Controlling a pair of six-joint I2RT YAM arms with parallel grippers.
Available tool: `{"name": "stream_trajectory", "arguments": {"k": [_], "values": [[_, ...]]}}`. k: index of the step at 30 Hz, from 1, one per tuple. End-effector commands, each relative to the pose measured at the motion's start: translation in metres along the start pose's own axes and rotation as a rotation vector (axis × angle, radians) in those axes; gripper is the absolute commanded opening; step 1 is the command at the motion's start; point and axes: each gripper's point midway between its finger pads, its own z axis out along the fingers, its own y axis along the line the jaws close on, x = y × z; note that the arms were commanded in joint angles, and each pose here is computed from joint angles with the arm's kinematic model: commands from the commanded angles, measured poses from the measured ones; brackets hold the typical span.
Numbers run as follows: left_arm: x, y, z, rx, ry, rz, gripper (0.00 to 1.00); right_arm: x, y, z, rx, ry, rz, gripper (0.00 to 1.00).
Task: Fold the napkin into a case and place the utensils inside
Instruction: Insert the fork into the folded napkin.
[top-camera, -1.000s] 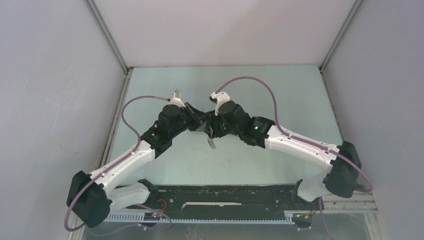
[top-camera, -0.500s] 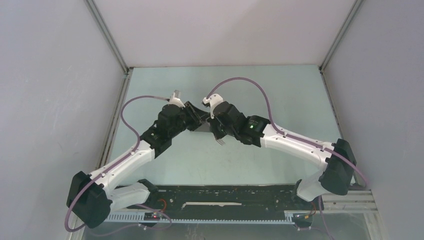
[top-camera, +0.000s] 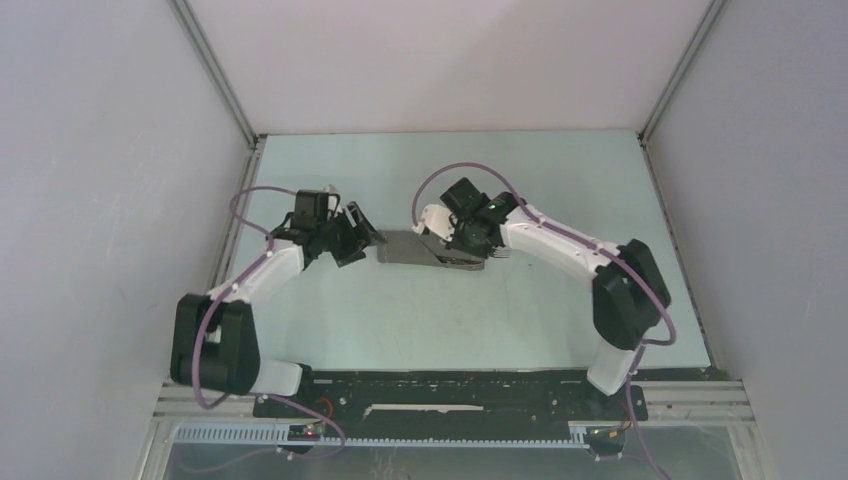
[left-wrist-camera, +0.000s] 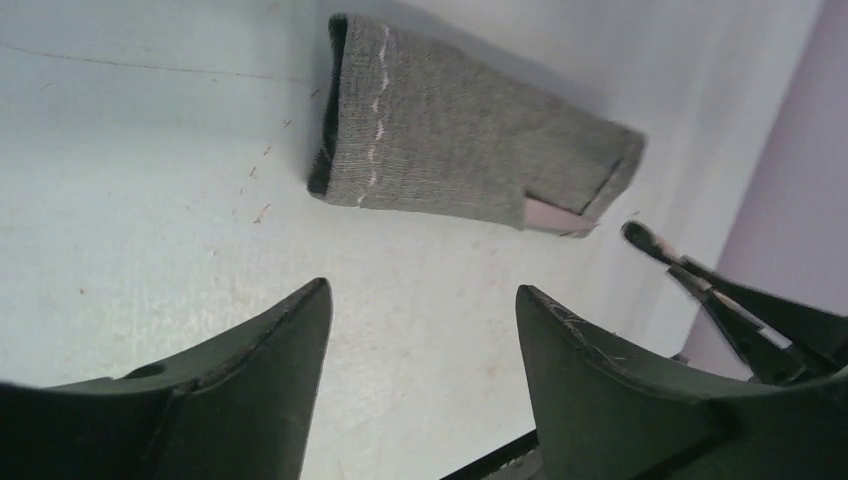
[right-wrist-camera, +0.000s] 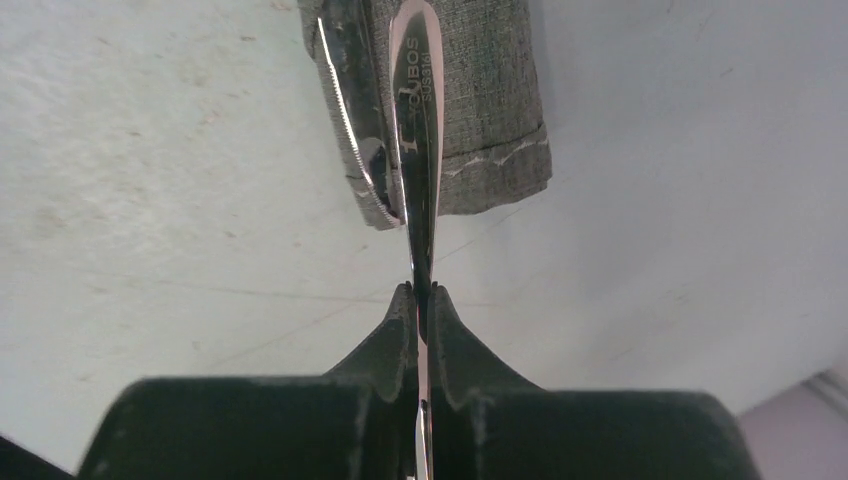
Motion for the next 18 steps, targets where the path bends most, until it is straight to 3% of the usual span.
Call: {"name": "stream_trajectory", "arguments": {"k": [1, 3, 7, 14, 18], "values": [[0.009, 0.0, 0.016, 0.017, 0.149, 0.107, 0.67, 0.009, -0.014, 0.014, 0.016, 0.17, -0.247, 0.0], [0.008, 0.0, 0.027, 0.022, 0.177, 0.102, 0.6, 0.007, -0.017, 0.025, 0.009, 0.194, -0.261, 0.0], [0.005, 0.002, 0.04, 0.013, 0.192, 0.086, 0.57, 0.004, -0.025, 0.042, 0.017, 0.227, -0.26, 0.0], [0.006, 0.019, 0.054, -0.045, 0.212, 0.073, 0.49, -0.005, -0.022, 0.062, -0.02, 0.195, -0.242, 0.0], [0.011, 0.033, 0.064, -0.089, 0.234, 0.054, 0.4, -0.017, -0.019, 0.07, -0.031, 0.167, -0.237, 0.0]]}}
